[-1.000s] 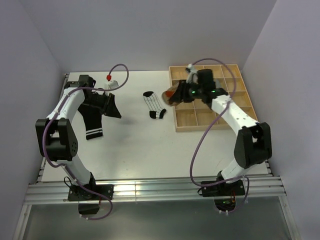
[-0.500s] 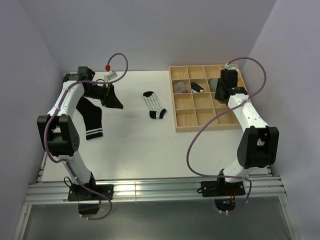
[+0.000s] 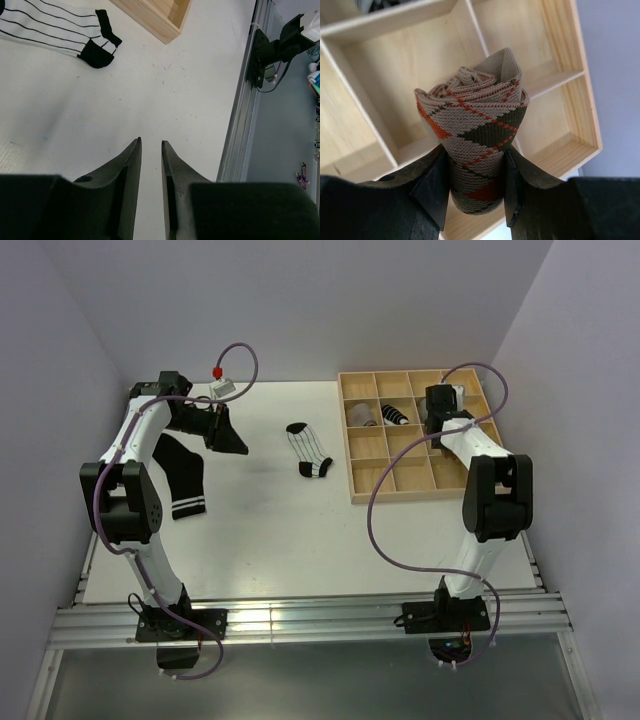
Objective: Roll the socks
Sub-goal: Place the sock in the storage box.
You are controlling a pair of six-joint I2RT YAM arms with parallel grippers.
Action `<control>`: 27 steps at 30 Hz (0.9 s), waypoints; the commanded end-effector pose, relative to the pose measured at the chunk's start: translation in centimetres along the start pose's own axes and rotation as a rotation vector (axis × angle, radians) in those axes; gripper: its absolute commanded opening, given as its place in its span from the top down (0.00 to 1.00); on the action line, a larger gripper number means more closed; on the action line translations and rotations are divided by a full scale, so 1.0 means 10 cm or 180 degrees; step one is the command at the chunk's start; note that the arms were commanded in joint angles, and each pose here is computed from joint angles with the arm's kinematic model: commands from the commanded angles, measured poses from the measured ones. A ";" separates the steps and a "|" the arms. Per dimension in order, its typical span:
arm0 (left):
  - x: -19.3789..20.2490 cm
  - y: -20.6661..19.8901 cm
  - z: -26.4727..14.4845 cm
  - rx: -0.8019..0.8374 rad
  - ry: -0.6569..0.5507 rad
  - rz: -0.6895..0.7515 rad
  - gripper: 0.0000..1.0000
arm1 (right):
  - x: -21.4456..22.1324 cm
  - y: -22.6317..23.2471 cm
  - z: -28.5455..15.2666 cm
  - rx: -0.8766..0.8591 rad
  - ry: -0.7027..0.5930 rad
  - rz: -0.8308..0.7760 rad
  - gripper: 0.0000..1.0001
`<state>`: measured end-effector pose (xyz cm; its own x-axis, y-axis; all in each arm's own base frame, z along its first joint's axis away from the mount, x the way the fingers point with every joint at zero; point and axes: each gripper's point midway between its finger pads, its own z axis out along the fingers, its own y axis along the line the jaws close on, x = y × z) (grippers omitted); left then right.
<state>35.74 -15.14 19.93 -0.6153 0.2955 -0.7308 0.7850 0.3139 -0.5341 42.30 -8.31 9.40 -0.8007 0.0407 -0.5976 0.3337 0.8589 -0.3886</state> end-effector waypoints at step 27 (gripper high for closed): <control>-0.05 0.04 -0.01 0.0019 -0.0003 0.0206 0.72 | -0.24 0.40 0.25 0.0030 -0.0060 -0.0396 1.00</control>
<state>36.40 -15.04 18.69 -0.6079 0.3122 -0.7300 0.7920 0.3034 -0.5297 45.44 -7.44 7.02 -0.8382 -0.0766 -0.5399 0.2510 0.8248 -0.5067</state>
